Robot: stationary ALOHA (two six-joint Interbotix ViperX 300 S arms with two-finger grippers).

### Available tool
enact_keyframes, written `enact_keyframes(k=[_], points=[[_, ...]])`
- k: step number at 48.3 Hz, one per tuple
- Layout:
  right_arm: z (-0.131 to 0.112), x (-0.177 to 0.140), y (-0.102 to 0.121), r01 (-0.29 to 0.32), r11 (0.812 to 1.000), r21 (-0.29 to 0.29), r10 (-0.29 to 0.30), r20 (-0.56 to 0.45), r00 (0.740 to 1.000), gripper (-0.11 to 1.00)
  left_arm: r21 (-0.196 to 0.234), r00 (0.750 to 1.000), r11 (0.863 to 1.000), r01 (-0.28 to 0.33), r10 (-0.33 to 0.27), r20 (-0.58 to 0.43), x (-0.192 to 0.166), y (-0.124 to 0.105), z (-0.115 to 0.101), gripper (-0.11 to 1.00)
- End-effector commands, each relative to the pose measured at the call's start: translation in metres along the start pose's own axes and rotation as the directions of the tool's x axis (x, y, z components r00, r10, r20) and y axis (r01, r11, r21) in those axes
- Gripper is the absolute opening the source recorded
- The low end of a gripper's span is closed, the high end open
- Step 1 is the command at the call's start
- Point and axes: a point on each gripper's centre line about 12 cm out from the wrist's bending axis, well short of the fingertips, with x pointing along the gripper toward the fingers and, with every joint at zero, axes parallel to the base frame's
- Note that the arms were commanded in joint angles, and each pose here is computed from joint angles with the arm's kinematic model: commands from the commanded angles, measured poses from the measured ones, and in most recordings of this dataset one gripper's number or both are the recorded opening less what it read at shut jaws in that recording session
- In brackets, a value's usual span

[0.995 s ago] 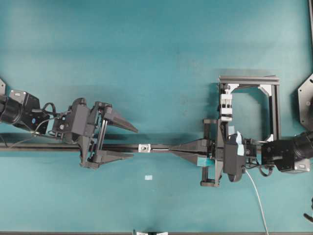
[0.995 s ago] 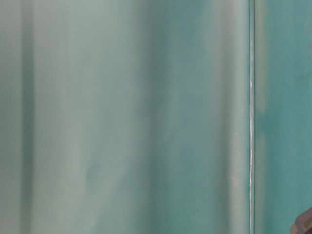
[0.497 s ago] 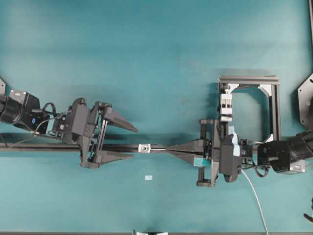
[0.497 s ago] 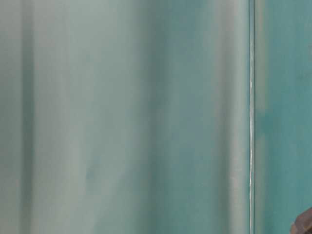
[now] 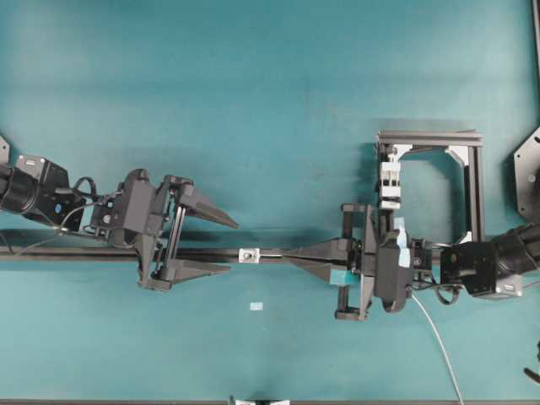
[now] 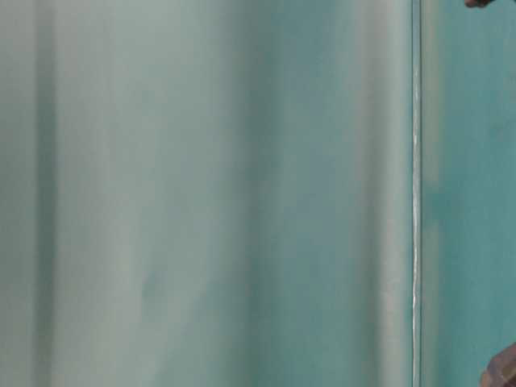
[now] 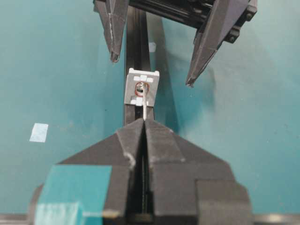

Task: Insert the wire through the hole in the metal fitting marked with a red label. (retake)
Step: 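Push the wire tip through the bracket hole toward the left gripper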

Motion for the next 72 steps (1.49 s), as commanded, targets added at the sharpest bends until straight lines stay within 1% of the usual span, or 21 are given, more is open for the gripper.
enact_keyframes(k=[1, 15, 31, 46, 72], points=[[0.008, 0.005, 0.002, 0.002, 1.0, 0.013, -0.002, 0.025, 1.0, 0.03, -0.003, 0.999, 1.0, 0.007, -0.007, 0.038, 0.002, -0.002, 0.011, 0.61], [0.008, 0.011, 0.003, 0.008, 1.0, 0.019, -0.008, 0.033, 0.999, 0.03, -0.002, 0.999, 1.0, 0.007, -0.007, 0.041, 0.004, -0.002, 0.012, 0.61], [0.01, 0.018, 0.006, -0.011, 1.0, 0.013, 0.01, 0.039, 0.999, 0.03, -0.002, 0.999, 1.0, 0.007, -0.007, 0.039, 0.004, -0.002, 0.011, 0.61], [0.01, 0.025, 0.006, -0.009, 1.0, 0.02, 0.008, 0.04, 0.999, 0.03, -0.002, 0.999, 1.0, 0.007, -0.007, 0.039, 0.004, -0.002, 0.011, 0.61], [0.013, 0.029, 0.004, 0.001, 1.0, 0.025, -0.002, 0.048, 0.999, 0.03, -0.001, 0.999, 1.0, 0.009, -0.008, 0.039, 0.004, -0.002, 0.011, 0.61]])
